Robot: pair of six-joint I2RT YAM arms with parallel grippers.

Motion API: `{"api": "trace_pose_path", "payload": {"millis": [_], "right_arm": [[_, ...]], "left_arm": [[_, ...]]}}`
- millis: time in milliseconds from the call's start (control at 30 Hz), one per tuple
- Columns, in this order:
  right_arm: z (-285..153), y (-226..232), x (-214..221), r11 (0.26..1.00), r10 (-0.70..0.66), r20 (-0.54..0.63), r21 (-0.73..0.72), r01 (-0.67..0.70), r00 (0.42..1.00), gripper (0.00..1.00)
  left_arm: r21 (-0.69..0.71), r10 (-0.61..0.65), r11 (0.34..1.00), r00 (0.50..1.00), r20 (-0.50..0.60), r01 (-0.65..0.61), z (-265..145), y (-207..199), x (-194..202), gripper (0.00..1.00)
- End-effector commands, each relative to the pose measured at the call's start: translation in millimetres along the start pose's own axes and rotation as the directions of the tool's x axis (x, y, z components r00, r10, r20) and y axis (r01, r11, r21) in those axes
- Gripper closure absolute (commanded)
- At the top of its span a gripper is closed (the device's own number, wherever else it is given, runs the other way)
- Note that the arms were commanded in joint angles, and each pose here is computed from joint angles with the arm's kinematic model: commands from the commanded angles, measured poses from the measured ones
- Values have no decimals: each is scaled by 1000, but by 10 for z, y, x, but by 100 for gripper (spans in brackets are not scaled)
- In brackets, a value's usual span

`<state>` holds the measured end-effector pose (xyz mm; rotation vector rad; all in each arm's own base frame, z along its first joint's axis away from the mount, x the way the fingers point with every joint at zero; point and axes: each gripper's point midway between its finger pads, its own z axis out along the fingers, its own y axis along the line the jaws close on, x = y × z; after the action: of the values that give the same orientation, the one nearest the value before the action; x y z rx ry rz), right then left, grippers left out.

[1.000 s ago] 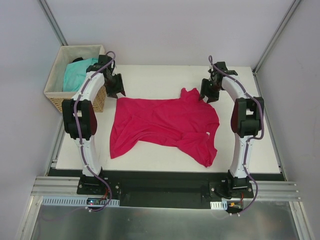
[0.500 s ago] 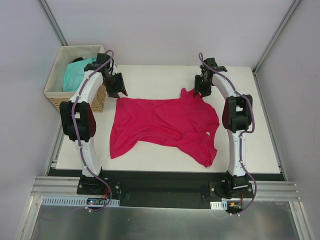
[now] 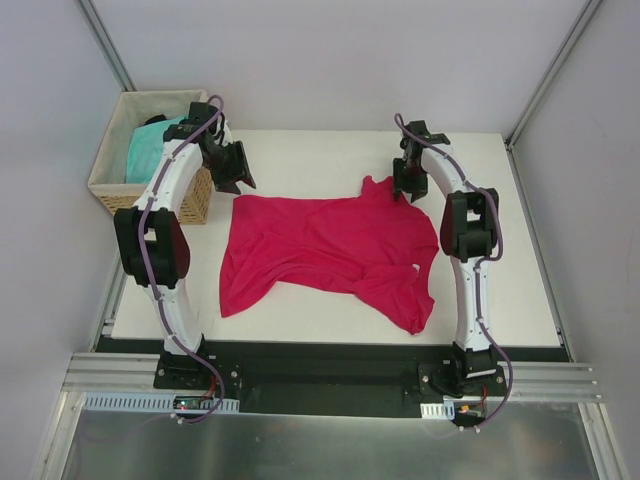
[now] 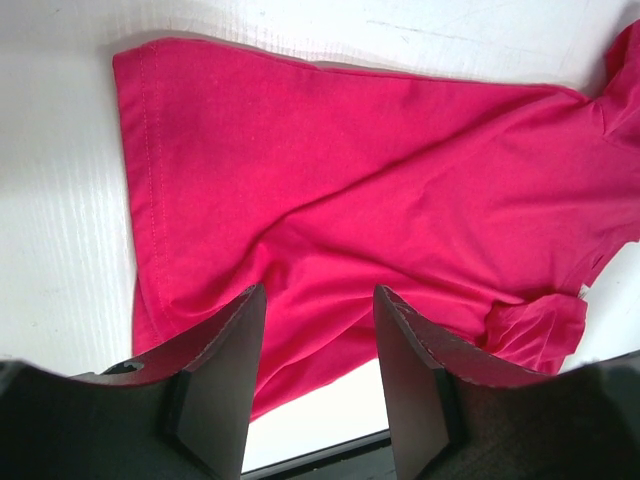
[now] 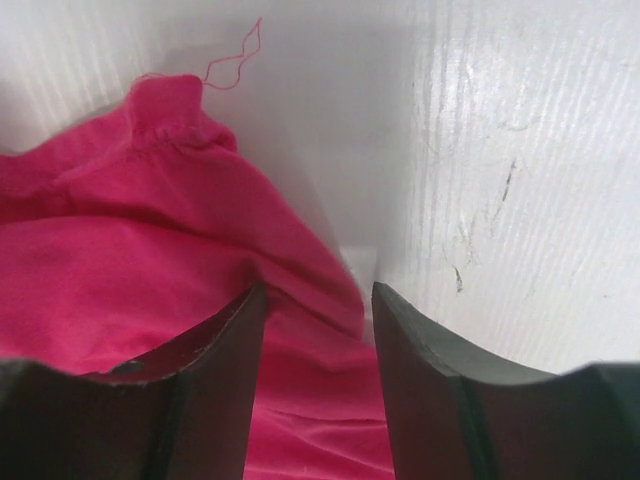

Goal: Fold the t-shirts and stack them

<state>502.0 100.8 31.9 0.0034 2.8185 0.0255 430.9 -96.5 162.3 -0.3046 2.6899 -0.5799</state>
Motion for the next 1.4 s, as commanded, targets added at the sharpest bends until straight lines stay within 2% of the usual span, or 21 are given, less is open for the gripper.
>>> {"api": "trace_pose_path", "payload": {"millis": [0, 33, 100, 167, 267, 367, 533, 567, 667, 800, 900, 1067, 1233, 1267, 1300, 1367], "right_arm": [[-41, 63, -10, 1000, -18, -14, -25, 17, 1000, 52], [-41, 64, -10, 999, -15, -15, -29, 14, 1000, 53], [-13, 76, -4, 999, -12, -19, -34, 11, 1000, 63], [4, 85, 1, 999, -12, -22, -34, 11, 1000, 77], [42, 149, 30, 997, -6, -37, -73, 4, 999, 92], [22, 51, 2, 1000, 11, -26, -13, -11, 1000, 99], [-335, -190, -435, 992, -20, 162, 124, 0, 987, 99], [-441, -199, -586, 993, -19, 224, 121, -9, 974, 99], [-506, -243, -824, 993, -3, 316, 110, -33, 949, 99], [-345, -100, -976, 1000, 9, 332, 7, -12, 943, 99], [-307, -107, -1052, 1000, 19, 349, 10, -25, 937, 98], [-264, -140, -1175, 998, 36, 394, 28, -51, 919, 94], [-115, -179, -1106, 994, 98, 355, 11, -108, 930, 79], [-99, -177, -1076, 993, 107, 345, 14, -119, 933, 71], [-80, -187, -1037, 992, 118, 330, 10, -128, 937, 53], [-107, -161, -993, 991, 129, 310, -13, -131, 942, 42]], "left_arm": [[37, 8, 999, 997, 72, -11, -382, -174, -93, 53], [38, 8, 999, 997, 73, -11, -392, -180, -97, 53], [37, 10, 999, 997, 80, -13, -433, -192, -103, 54], [34, 11, 999, 997, 80, -14, -454, -200, -97, 53], [31, 13, 999, 996, 87, -16, -499, -205, -110, 54], [32, 15, 999, 996, 89, -18, -529, -220, -122, 53], [37, 14, 999, 995, 98, -18, -582, -250, -137, 54], [40, 14, 999, 995, 97, -18, -583, -255, -134, 54], [52, 5, 999, 996, 92, -10, -609, -282, -111, 54], [68, -6, 998, 995, 98, -1, -676, -331, -87, 54], [80, -18, 997, 995, 98, 10, -732, -360, -49, 54], [100, -33, 995, 995, 91, 24, -810, -401, 34, 54], [136, -43, 990, 994, 101, 29, -943, -524, 32, 53], [145, -44, 989, 993, 112, 28, -988, -559, 4, 53], [153, -44, 988, 992, 117, 26, -1016, -584, -10, 53], [186, -43, 982, 990, 131, 18, -1113, -692, -32, 53]]}}
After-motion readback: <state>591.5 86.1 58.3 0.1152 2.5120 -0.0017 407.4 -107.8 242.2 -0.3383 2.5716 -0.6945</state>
